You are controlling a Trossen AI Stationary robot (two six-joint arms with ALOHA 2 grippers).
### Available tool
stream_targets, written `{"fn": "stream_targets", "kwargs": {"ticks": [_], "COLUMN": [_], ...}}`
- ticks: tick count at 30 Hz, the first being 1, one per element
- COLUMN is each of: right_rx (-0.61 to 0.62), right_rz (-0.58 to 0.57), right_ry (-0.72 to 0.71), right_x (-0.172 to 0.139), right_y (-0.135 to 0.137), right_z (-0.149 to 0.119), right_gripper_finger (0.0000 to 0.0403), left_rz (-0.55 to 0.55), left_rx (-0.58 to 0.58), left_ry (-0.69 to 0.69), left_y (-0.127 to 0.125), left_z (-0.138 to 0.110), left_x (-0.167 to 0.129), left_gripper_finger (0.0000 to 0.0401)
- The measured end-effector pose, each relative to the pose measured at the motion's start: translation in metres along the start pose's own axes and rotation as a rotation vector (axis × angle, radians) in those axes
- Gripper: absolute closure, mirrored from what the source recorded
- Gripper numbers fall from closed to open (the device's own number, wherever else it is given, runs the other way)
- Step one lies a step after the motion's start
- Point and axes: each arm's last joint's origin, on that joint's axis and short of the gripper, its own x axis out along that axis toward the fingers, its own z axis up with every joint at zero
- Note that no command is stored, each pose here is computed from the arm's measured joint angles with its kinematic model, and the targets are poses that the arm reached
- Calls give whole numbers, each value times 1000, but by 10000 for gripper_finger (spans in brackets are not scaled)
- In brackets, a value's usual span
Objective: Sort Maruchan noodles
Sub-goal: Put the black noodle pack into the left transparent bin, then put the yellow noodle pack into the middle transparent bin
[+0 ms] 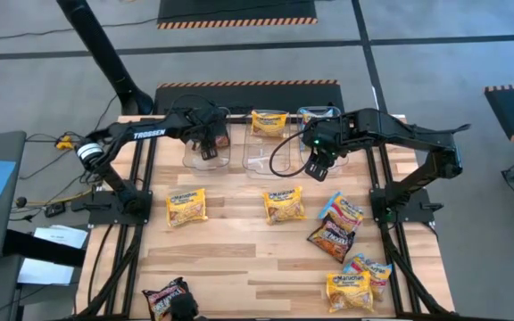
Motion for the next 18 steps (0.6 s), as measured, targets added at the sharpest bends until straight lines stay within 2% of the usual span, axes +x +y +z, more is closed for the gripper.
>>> {"fn": "stream_targets", "kwargs": {"ticks": [13, 18], "right_rx": [-2, -2], "right_rz": [0, 0], "right_ry": [0, 0], "right_x": [0, 0], "right_y": [0, 0], "right_z": [0, 0], "right_gripper_finger": [187, 187], "left_rz": [-10, -27], "left_rx": [-76, -156], "left_ry": [2, -10], "left_y": [22, 33], "left_z": [21, 32], "left_x": [-31, -49], "left_gripper_finger": [239, 239]}}
